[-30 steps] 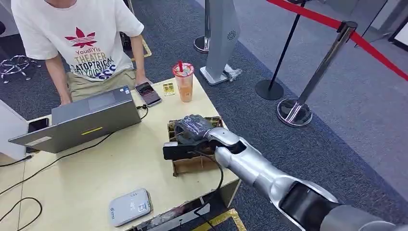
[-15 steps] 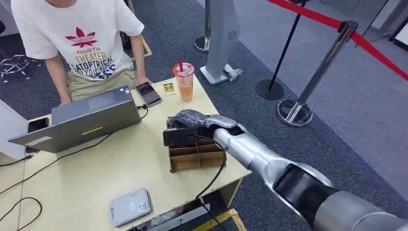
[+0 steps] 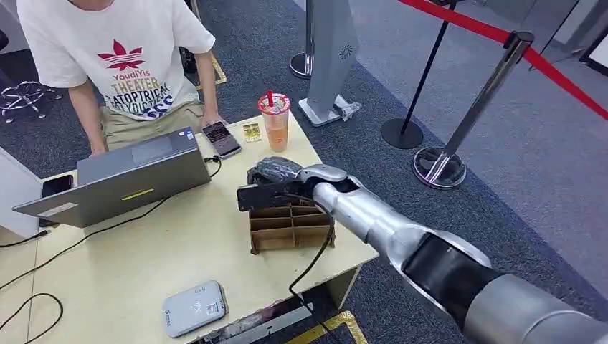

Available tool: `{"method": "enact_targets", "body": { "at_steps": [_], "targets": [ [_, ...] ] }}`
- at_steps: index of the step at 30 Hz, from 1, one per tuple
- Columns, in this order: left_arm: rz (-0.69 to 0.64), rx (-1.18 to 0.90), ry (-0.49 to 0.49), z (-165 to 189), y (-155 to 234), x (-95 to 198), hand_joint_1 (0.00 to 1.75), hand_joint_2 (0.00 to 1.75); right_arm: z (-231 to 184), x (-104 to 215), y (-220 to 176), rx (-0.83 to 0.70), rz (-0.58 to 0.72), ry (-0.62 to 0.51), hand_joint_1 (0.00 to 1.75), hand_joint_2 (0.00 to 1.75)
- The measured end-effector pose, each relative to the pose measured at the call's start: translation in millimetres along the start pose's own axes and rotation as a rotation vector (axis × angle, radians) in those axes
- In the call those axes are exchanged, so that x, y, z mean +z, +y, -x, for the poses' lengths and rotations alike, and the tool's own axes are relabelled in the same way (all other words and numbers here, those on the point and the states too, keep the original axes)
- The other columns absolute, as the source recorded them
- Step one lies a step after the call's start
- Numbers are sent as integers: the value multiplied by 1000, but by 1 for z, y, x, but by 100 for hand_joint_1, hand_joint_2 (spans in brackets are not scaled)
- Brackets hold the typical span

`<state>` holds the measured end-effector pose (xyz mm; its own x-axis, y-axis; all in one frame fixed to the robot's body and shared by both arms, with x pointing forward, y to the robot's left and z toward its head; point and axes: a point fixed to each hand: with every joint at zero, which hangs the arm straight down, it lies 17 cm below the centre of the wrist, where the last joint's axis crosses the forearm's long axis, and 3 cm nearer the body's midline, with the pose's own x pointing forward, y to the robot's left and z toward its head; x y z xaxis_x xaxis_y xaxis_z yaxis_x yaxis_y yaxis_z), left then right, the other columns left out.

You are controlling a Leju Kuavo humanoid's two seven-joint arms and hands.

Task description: Pass the card to the sensor for recognition and then transmit it.

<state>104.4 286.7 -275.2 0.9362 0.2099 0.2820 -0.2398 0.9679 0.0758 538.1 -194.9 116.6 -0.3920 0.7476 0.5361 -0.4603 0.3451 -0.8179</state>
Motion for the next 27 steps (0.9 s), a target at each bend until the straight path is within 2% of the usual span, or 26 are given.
{"method": "enact_targets", "body": {
  "at_steps": [27],
  "targets": [
    [1,-3,-6,-1,0,0,0,0,-75,-12,-89,117,138,-147,175,175]
  ]
}}
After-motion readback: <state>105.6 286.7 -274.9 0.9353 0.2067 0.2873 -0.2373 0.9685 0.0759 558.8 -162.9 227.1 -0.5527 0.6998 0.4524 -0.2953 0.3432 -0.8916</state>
